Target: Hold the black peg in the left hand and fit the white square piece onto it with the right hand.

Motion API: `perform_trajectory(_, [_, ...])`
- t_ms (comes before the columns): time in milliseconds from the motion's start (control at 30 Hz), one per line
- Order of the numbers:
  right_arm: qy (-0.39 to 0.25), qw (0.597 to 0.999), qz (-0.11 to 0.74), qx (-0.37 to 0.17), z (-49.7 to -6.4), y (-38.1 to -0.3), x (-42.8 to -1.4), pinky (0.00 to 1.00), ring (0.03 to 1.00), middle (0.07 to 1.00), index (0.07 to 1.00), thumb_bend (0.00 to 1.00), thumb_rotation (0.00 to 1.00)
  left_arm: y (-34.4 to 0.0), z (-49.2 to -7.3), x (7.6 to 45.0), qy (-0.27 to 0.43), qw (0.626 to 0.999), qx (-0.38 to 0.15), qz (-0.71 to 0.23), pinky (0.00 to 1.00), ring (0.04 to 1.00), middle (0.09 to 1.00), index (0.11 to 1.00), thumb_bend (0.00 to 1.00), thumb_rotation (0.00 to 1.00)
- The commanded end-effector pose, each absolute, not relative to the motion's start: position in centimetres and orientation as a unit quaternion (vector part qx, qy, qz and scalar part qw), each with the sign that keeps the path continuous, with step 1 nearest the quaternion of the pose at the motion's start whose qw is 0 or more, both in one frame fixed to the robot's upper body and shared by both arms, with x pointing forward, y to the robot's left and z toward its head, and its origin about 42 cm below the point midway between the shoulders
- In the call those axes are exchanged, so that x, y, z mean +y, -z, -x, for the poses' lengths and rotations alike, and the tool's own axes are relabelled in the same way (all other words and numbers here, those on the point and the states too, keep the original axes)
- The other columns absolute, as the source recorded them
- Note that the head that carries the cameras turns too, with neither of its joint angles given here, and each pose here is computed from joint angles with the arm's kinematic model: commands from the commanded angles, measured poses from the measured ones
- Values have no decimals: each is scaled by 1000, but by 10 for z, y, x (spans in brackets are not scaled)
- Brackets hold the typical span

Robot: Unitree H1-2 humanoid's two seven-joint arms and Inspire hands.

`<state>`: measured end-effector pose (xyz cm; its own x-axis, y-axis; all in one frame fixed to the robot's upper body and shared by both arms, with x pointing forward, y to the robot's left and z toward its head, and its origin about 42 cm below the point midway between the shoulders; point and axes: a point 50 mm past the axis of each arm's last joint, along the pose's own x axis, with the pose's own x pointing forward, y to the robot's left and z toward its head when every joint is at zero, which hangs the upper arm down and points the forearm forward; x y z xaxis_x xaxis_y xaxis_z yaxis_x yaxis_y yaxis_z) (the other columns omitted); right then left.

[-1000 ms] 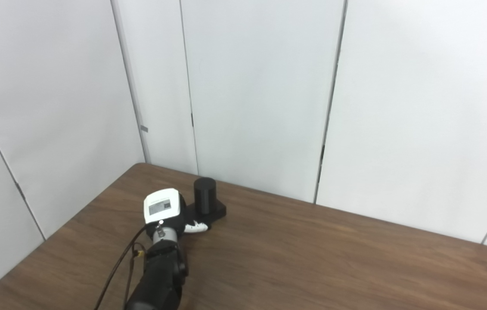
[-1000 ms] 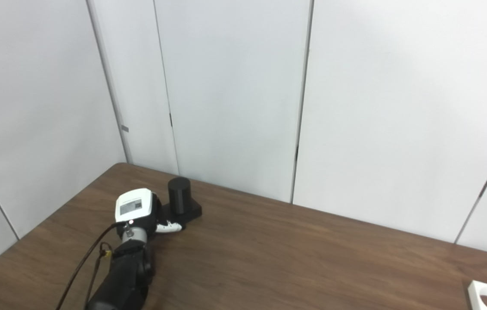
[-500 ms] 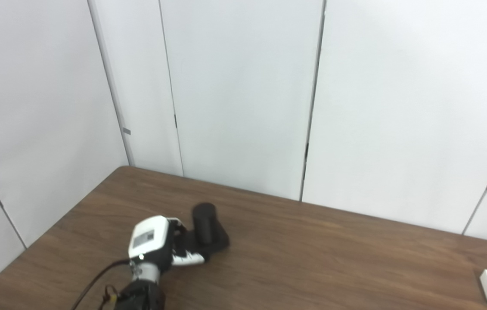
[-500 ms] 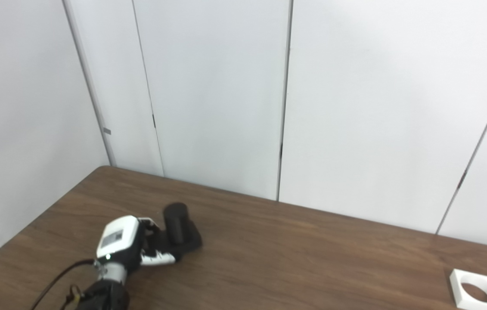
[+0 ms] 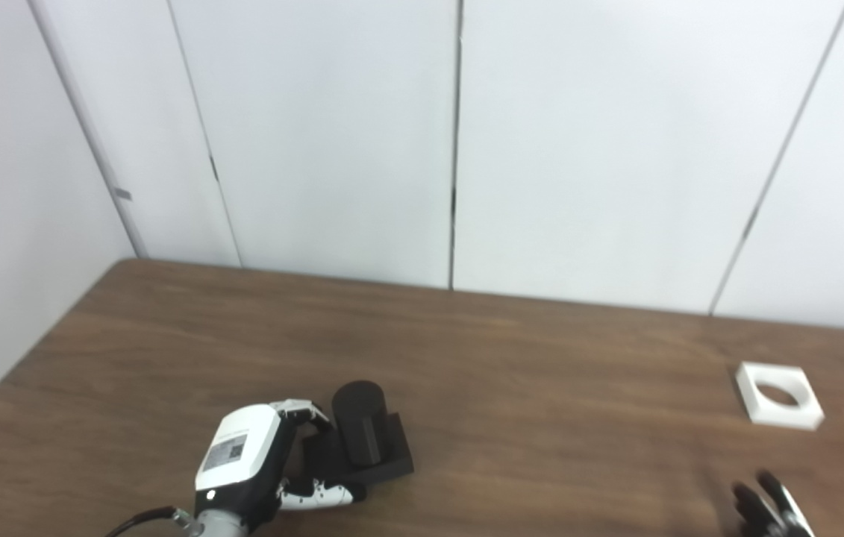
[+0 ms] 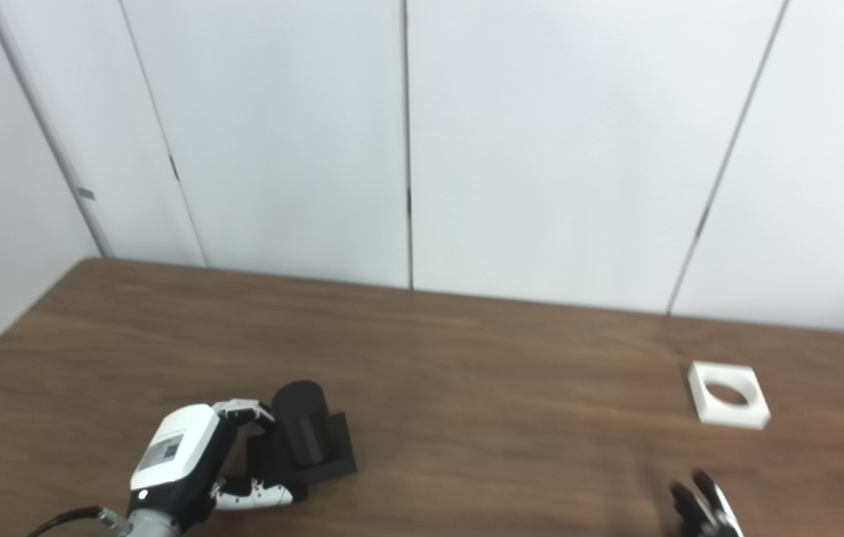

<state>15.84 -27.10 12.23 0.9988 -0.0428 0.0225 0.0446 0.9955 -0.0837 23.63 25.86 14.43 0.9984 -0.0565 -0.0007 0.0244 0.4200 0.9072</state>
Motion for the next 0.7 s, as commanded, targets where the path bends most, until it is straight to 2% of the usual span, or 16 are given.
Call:
perform_trajectory(0, [29, 998, 37, -34, -155, -133, -260, 940, 936, 900, 950, 398, 1000, -153, -229, 248, 43, 834, -53, -547, 734, 824, 780, 486, 510, 56])
perform_trajectory(233, [26, 998, 46, -32, -153, -142, -258, 949, 938, 894, 938, 395, 1000, -135, -196, 216, 117, 820, -83, -553, 809, 815, 763, 485, 515, 52])
perform_trajectory(400, [20, 998, 49, -33, -152, -147, -259, 922, 930, 894, 931, 388, 1000, -126, -181, 196, 154, 811, -103, -555, 810, 806, 756, 485, 516, 50])
perform_trajectory(667, [17, 998, 50, -31, -149, -155, -259, 889, 913, 888, 897, 432, 997, -114, -163, 171, 188, 807, -128, -545, 809, 803, 749, 485, 518, 49])
